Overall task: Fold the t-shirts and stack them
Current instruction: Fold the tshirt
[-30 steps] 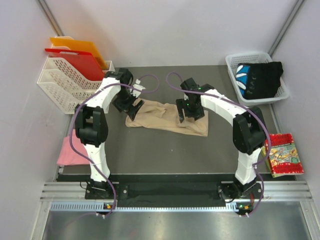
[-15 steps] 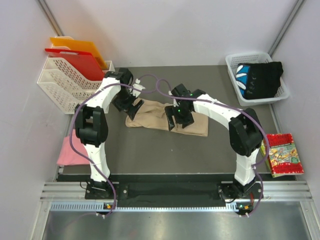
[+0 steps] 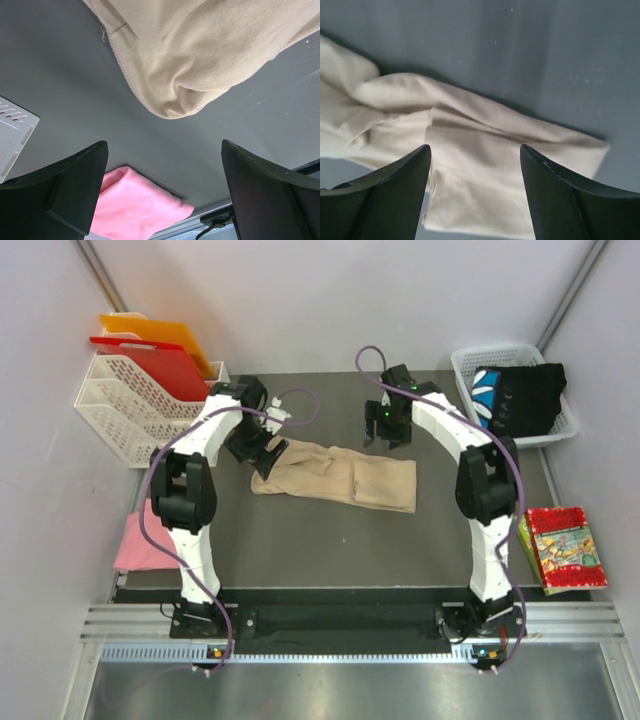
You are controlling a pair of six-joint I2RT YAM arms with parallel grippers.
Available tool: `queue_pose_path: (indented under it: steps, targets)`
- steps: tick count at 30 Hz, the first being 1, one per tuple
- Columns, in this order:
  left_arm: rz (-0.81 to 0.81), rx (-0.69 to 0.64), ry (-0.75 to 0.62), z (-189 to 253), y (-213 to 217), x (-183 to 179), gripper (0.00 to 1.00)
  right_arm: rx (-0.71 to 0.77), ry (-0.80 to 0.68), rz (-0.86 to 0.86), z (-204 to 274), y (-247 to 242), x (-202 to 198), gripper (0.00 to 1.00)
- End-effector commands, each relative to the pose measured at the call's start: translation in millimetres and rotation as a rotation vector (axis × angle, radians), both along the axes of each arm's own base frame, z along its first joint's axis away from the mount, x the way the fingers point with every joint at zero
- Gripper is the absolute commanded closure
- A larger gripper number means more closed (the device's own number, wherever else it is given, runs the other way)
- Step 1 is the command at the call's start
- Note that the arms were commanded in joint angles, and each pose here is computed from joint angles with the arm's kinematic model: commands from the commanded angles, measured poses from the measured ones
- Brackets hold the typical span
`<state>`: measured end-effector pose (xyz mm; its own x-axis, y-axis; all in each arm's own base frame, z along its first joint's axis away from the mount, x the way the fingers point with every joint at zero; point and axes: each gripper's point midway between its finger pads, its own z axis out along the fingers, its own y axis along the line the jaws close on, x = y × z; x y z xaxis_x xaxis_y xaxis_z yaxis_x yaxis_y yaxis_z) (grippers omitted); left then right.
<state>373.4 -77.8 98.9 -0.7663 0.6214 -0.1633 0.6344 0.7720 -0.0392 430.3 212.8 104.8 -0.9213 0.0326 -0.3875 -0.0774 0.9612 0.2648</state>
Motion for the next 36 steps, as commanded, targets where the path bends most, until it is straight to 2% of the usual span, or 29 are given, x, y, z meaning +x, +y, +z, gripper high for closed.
queue_pose_path:
  steps: [1, 11, 16, 17, 19, 20, 24, 36]
  targets:
    - [-0.007, -0.022, -0.091, 29.3, -6.9, 7.8, 0.01, -0.087, 0.093, 0.056, -39.3, 11.3, -11.5, 0.28]
    - [-0.009, -0.007, -0.089, 23.0, -3.7, 5.6, 0.01, -0.113, 0.137, 0.097, -61.7, 12.8, -29.4, 0.32]
    - [-0.009, -0.012, -0.084, 22.8, -5.1, 6.7, 0.01, -0.157, 0.147, 0.094, -75.2, 4.7, -31.1, 0.50]
    - [-0.009, -0.012, -0.084, 22.8, -5.1, 6.7, 0.01, -0.163, 0.146, 0.091, -77.0, 3.1, -30.3, 0.58]
    - [-0.007, -0.011, -0.078, 20.8, -5.0, 6.0, 0.01, -0.187, 0.139, 0.085, -78.0, -1.5, -28.0, 0.67]
    - [-0.008, -0.009, -0.077, 20.4, -4.7, 5.7, 0.01, -0.186, 0.138, 0.085, -77.0, -1.5, -27.8, 0.76]
    - [-0.006, -0.012, -0.075, 19.5, -4.4, 4.6, 0.01, -0.198, 0.096, 0.064, -63.2, -5.7, -17.9, 0.92]
    - [-0.021, -0.020, -0.063, 17.3, -13.1, -0.1, 0.01, -0.150, -0.059, -0.001, -6.9, -5.9, 17.2, 0.94]
